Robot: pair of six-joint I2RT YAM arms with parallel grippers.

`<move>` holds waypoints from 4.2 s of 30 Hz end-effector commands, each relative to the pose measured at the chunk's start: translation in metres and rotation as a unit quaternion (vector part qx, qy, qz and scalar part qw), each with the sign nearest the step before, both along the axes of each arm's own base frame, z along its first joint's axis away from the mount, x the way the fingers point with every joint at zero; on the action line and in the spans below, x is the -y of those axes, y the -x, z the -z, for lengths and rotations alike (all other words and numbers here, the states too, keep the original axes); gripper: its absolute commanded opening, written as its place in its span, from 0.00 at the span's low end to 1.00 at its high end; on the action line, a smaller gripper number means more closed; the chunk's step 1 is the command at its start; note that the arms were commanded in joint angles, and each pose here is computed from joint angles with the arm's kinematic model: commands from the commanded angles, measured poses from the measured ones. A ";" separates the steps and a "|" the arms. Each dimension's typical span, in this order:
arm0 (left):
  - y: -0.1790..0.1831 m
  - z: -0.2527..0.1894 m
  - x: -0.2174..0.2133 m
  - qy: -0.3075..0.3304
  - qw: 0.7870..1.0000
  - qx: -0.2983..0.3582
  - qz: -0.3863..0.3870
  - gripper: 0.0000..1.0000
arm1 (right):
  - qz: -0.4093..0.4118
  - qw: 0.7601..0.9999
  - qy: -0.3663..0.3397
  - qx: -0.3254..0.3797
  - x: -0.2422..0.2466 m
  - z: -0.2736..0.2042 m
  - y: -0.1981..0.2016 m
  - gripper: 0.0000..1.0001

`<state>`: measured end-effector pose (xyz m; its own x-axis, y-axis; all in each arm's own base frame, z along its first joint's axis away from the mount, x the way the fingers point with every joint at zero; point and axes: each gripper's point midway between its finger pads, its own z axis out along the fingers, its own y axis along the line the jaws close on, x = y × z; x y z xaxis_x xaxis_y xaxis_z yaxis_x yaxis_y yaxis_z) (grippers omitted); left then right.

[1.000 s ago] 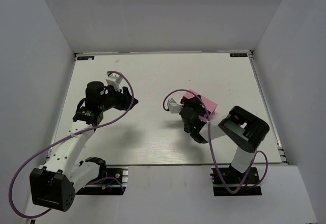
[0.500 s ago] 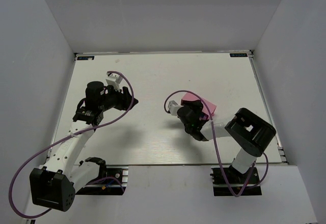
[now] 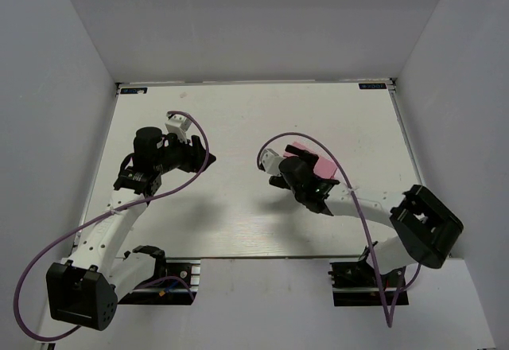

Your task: Build the wood block tower

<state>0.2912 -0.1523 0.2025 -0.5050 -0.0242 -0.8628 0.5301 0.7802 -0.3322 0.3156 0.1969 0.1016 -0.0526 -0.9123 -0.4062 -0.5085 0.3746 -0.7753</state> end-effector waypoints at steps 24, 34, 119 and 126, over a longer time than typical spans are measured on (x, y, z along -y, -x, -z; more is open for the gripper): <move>0.014 -0.026 0.021 0.032 0.997 0.033 0.068 0.86 | -0.022 0.919 -0.212 -0.332 0.023 -0.017 -0.003 0.90; 0.014 -0.026 0.021 0.032 0.997 0.033 0.068 0.87 | -0.005 0.917 -0.195 -0.347 0.042 0.002 -0.010 0.90; 0.015 -0.024 0.022 0.034 0.996 0.033 0.072 0.91 | 0.017 0.930 -0.190 -0.315 0.042 -0.001 -0.048 0.08; 0.017 -0.027 0.023 0.036 0.996 0.037 0.076 0.91 | 0.029 0.947 -0.185 -0.260 0.043 -0.019 -0.060 0.00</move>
